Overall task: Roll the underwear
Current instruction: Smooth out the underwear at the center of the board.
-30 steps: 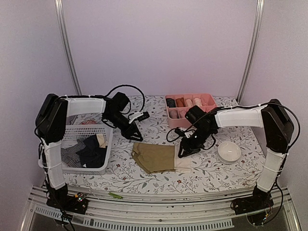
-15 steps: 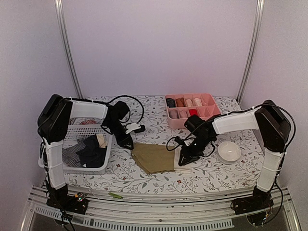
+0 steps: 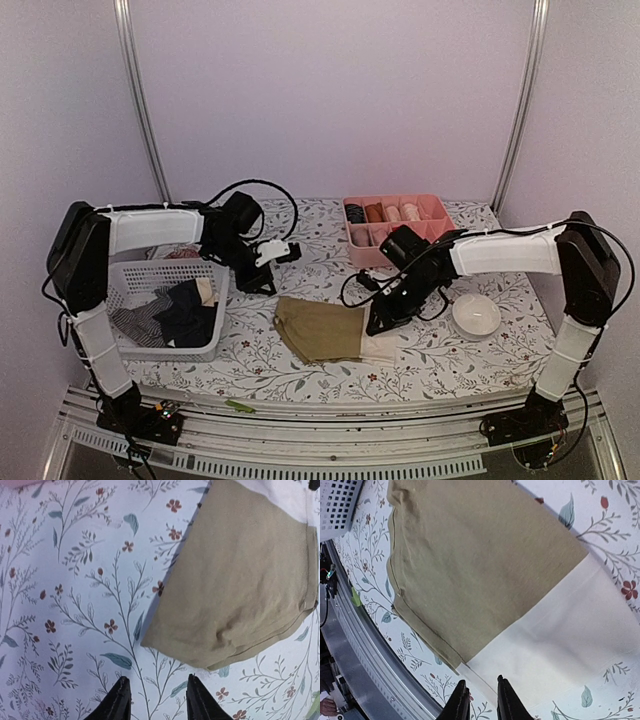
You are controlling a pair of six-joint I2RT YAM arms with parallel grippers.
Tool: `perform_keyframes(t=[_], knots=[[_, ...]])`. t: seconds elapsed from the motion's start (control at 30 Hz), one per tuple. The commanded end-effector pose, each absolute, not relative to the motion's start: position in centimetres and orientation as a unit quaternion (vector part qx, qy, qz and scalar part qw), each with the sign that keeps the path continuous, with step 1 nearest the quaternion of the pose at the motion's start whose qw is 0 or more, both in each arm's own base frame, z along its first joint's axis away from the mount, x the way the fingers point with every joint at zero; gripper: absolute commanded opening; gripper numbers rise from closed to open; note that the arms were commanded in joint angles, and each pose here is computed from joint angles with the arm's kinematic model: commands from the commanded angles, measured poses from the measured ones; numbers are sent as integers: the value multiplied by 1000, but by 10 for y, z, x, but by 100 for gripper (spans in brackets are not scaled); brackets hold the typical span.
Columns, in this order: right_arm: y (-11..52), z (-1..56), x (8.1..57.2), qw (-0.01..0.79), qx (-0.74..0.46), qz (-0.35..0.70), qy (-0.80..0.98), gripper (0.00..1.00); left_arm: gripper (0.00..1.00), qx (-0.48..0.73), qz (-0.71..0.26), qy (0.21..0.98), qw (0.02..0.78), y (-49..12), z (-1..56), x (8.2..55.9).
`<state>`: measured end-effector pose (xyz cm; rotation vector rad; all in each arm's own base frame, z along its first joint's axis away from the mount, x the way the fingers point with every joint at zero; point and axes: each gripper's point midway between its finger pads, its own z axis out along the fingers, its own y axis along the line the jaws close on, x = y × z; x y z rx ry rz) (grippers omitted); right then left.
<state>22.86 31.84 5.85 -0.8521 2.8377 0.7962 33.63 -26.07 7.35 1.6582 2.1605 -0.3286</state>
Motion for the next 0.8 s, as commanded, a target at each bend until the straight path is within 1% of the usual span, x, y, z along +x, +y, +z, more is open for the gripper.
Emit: perform_keyframes(t=[0.0, 0.07, 0.13, 0.23, 0.5, 0.63, 0.7, 0.77], knots=[[322, 55, 251, 59, -252, 252, 932, 20, 38, 615, -155, 740, 225, -313, 84, 332], [321, 38, 250, 41, -246, 242, 938, 20, 38, 609, -164, 746, 214, -321, 73, 333], [328, 38, 258, 47, -245, 245, 937, 20, 38, 603, -167, 756, 190, -320, 52, 333], [327, 28, 256, 37, -244, 241, 938, 20, 37, 604, -167, 762, 166, -316, 32, 327], [334, 15, 242, 17, -272, 240, 932, 20, 35, 620, -123, 767, 115, -271, -1, 305], [343, 27, 233, 28, -293, 263, 919, 20, 34, 618, -115, 770, 111, -255, -2, 303], [341, 34, 229, 39, -299, 269, 915, 21, 34, 620, -118, 764, 133, -258, 14, 306], [340, 55, 233, 75, -307, 276, 908, 25, 37, 623, -138, 753, 162, -266, 34, 308]])
